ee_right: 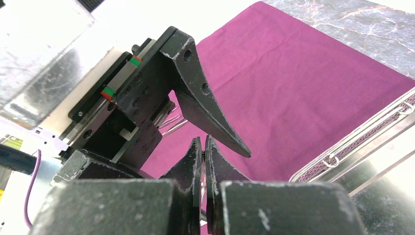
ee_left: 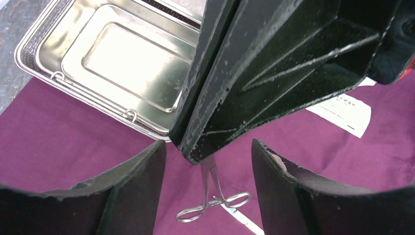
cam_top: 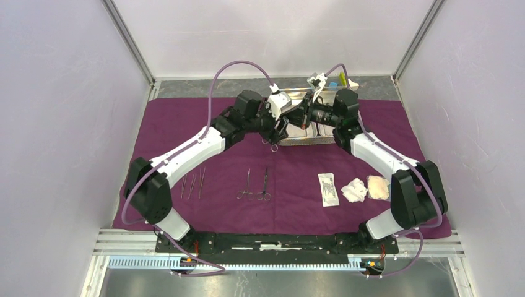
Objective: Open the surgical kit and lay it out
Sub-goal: Place the medical item in the surgical kit.
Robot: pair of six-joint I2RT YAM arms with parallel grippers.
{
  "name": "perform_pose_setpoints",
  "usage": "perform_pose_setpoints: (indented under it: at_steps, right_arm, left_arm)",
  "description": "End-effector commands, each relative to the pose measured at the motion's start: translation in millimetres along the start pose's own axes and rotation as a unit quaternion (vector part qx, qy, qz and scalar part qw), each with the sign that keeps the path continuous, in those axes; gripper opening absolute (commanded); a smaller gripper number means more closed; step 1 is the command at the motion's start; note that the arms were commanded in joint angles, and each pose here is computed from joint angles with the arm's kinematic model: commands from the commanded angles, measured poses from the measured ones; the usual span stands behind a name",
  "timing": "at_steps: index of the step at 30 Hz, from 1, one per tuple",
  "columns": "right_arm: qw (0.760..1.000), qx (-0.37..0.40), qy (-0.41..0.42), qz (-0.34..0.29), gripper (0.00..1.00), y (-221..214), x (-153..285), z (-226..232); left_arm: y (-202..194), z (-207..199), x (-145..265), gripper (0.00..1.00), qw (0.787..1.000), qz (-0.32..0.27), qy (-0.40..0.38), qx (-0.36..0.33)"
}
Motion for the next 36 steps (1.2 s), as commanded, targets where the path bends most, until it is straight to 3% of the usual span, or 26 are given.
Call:
perform_pose_setpoints:
  at_steps: [1,5,17,28,36]
  right_arm:
    - [0.999,0.019,-0.011,-0.024,0.00,20,6,7]
    - [0.999,0.020,-0.021,-0.027,0.00,23,10,4]
    - [0.999,0.015,-0.034,-0.019,0.00,17,13,-8]
    - [0.999,0.012,-0.032,-0.016,0.00,16,12,-8]
    - [0.999,0.010,-0.032,-0.013,0.00,14,12,-11]
  left_arm:
    - [21,-5,13,0.73,0.999,-0.043,-0.004,-0.027]
    - [15,-4,15,0.71,0.999,-0.039,0.001,-0.025]
    - [20,-11,16,0.53,0.998,-0.047,-0.016,-0.027]
    - [22,-9,1,0.47,0.999,-0.042,-0.023,-0.019]
    - [23,-7,1,0.35,0.999,-0.041,-0.019,-0.019]
Point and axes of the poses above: each gripper's point midway between its finger pads, its own x axis back along the fingers, its own z axis along the line the jaws close on, y = z × x, the point moved 1 cm from there along x, back along the fingers, and after that the axes turned 6 degrees about x, right-handed, at the moved point
